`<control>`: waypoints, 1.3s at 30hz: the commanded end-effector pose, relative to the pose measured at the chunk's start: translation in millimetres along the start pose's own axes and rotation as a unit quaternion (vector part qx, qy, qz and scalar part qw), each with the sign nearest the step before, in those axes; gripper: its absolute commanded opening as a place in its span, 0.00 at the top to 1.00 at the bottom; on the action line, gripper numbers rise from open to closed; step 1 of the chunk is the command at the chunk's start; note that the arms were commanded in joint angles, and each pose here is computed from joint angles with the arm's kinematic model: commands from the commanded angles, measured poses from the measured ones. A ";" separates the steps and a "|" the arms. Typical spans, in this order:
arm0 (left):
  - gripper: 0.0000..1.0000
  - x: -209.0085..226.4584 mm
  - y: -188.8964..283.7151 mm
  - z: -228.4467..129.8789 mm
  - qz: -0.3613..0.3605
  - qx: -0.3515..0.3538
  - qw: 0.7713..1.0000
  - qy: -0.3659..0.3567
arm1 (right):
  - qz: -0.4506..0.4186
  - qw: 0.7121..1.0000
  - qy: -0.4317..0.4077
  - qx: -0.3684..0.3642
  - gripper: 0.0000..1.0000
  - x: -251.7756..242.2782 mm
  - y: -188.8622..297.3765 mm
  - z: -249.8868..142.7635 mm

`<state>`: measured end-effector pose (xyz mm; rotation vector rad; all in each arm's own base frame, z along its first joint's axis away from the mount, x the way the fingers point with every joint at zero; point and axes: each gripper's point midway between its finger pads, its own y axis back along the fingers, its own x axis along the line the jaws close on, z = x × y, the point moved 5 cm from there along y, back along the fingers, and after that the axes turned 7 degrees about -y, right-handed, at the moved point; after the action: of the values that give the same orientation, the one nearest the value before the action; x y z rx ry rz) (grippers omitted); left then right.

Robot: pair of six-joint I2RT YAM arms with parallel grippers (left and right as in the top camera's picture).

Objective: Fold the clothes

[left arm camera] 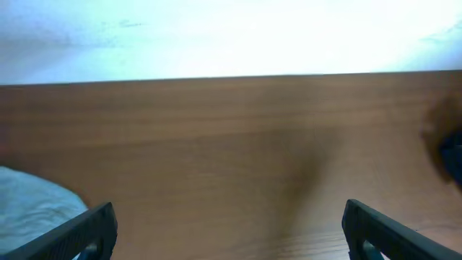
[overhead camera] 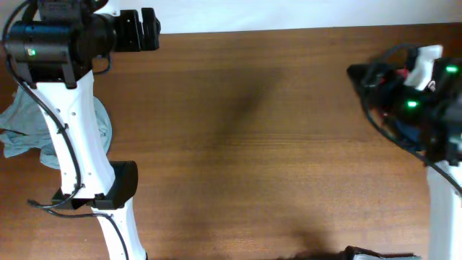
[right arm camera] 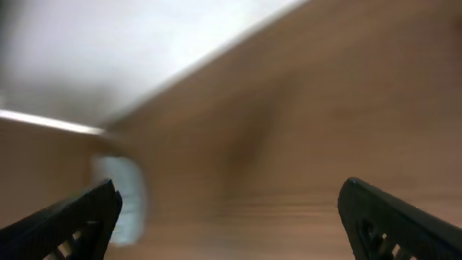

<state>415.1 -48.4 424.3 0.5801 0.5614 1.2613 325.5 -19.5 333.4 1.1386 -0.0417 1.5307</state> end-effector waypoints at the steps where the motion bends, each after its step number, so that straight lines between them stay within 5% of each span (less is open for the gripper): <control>1: 0.01 7.1 13.4 0.8 0.035 -0.011 0.999 0.007 | -0.158 0.981 0.098 -0.049 0.01 -24.4 -0.3 6.7; 10: 0.01 -10.4 86.3 5.2 0.085 -0.083 0.993 -0.003 | -0.251 0.960 0.128 0.007 0.01 -39.6 30.4 -28.5; 16: 0.01 -14.7 100.7 -0.2 0.105 -0.082 0.991 0.002 | -0.277 0.951 0.133 -0.018 0.01 -38.6 56.1 -32.8; 23: 0.01 1.4 40.1 -37.3 0.153 0.070 0.985 0.024 | -0.300 0.939 0.145 -0.086 0.01 -32.0 88.7 -27.2; 28: 0.01 21.3 -10.7 -84.6 0.231 0.191 0.952 0.065 | -0.319 0.932 0.145 -0.099 0.01 -34.5 94.5 -25.1; 32: 0.01 34.5 -52.6 -111.9 0.275 0.231 0.931 0.063 | -0.323 0.931 0.143 -0.087 0.01 -37.8 87.9 -24.4; 39: 0.01 39.6 -109.0 -137.7 0.275 0.228 0.932 0.063 | -0.339 0.929 0.138 -0.049 0.01 -49.2 68.2 -24.2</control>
<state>407.3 -23.8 256.9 1.0970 0.8496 1.6710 245.6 -62.8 328.9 0.7311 0.4003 1.0503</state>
